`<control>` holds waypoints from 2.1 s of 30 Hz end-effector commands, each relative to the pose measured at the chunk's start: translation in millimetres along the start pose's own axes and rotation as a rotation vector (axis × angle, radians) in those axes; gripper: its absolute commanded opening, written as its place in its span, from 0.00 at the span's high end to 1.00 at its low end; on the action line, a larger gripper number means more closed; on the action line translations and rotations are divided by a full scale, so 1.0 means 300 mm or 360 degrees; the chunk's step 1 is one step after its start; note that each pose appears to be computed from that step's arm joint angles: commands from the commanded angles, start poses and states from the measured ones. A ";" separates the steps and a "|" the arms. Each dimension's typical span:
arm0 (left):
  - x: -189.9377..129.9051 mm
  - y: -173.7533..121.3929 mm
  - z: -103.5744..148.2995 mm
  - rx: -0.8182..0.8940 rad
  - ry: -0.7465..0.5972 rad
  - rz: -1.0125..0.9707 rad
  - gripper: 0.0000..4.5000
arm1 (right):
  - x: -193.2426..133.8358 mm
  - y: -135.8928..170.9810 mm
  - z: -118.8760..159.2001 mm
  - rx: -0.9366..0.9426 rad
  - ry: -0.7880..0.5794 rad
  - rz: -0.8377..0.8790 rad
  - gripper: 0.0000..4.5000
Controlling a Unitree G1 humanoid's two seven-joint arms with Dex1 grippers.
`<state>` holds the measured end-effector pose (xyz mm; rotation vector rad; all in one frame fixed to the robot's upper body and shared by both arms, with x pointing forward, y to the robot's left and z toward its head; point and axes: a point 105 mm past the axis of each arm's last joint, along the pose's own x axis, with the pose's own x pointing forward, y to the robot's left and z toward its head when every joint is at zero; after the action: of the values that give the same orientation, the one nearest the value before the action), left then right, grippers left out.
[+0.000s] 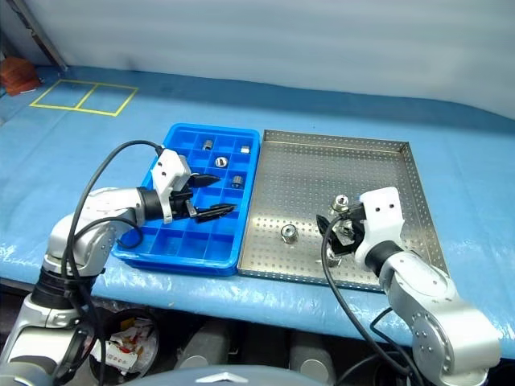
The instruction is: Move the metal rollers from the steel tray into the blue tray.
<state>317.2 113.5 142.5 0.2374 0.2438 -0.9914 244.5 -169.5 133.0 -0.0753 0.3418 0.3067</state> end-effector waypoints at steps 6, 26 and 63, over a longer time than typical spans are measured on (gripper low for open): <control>-0.008 -0.036 -0.001 0.0056 0.0044 -0.0041 0.01 | -0.036 0.097 -0.027 -0.0174 0.0083 0.0305 0.00; 0.004 -0.013 0.034 0.0143 0.0030 0.0005 0.01 | -0.029 0.099 -0.020 -0.0205 0.0068 0.0299 0.00; 0.461 -0.234 -0.048 0.0747 0.0755 -0.1035 0.01 | -0.014 0.099 0.023 -0.0187 -0.0156 0.0130 0.00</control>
<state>329.9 -29.8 84.3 0.8210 0.5321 -1.6260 235.6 -145.4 125.9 -0.1427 0.3039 0.4022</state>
